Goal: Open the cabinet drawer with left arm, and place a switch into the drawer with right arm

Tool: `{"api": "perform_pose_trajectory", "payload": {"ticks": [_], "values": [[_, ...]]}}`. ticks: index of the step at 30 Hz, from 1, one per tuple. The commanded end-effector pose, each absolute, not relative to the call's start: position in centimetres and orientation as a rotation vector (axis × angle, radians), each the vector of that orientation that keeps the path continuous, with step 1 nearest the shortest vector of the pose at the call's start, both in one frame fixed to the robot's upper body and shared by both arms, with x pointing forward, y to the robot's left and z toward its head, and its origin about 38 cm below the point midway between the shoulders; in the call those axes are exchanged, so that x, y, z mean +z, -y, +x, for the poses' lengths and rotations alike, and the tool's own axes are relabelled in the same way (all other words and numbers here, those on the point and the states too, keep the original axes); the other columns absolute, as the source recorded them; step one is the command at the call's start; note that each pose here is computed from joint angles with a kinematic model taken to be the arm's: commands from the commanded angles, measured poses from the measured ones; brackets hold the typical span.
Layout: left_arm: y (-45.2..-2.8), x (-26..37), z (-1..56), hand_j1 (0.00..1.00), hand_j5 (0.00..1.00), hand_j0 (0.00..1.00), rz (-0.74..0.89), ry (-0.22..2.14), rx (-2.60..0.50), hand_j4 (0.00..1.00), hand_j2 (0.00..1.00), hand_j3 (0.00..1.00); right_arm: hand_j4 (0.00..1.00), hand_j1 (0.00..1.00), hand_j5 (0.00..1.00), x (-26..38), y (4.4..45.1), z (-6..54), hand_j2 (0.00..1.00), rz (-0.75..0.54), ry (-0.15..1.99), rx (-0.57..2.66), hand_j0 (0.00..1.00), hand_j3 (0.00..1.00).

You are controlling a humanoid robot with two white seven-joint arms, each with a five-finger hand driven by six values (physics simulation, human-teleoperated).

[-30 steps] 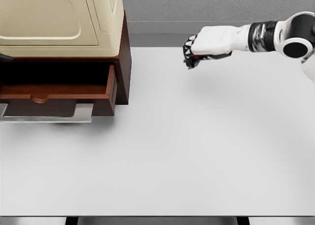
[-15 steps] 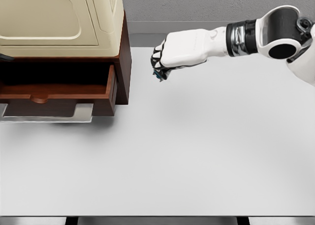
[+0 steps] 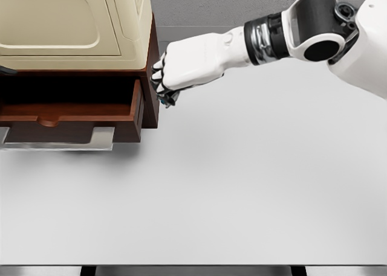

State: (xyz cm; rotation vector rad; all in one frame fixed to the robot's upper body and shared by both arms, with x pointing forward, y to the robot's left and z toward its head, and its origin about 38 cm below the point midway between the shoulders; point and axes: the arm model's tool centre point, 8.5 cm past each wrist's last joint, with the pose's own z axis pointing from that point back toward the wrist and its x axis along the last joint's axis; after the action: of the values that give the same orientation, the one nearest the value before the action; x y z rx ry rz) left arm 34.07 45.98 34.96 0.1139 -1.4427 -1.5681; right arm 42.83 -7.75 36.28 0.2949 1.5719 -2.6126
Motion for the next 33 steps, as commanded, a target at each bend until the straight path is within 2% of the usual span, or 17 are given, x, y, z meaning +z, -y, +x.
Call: {"api": "perform_pose_trajectory", "payload": {"ticks": [1, 8, 24, 33], "values": [[-46.0, 35.1, 34.1, 1.00, 1.00, 1.00, 0.113, 1.447, -1.560, 1.00, 1.00, 1.00, 0.41, 0.41, 0.41, 36.4, 7.4, 42.4, 0.41, 0.252, -1.598, -2.602, 0.41, 0.41], [-46.0, 35.1, 34.1, 1.00, 1.00, 1.00, 0.113, 1.447, -1.560, 1.00, 1.00, 1.00, 0.41, 0.41, 0.41, 38.5, 6.5, 41.9, 0.41, 0.221, -1.612, -2.566, 0.41, 0.41], [-46.1, 34.8, 34.0, 1.00, 1.00, 1.00, 0.106, 1.440, -1.556, 1.00, 1.00, 1.00, 0.42, 0.42, 0.42, 41.9, 1.0, 39.9, 0.42, 0.197, -1.542, -2.450, 0.42, 0.42], [-46.1, 34.7, 34.0, 1.00, 1.00, 1.00, 0.103, 1.439, -1.554, 1.00, 1.00, 1.00, 0.42, 0.42, 0.42, 40.8, -2.8, 43.5, 0.42, 0.191, -1.558, -2.551, 0.42, 0.42]]}}
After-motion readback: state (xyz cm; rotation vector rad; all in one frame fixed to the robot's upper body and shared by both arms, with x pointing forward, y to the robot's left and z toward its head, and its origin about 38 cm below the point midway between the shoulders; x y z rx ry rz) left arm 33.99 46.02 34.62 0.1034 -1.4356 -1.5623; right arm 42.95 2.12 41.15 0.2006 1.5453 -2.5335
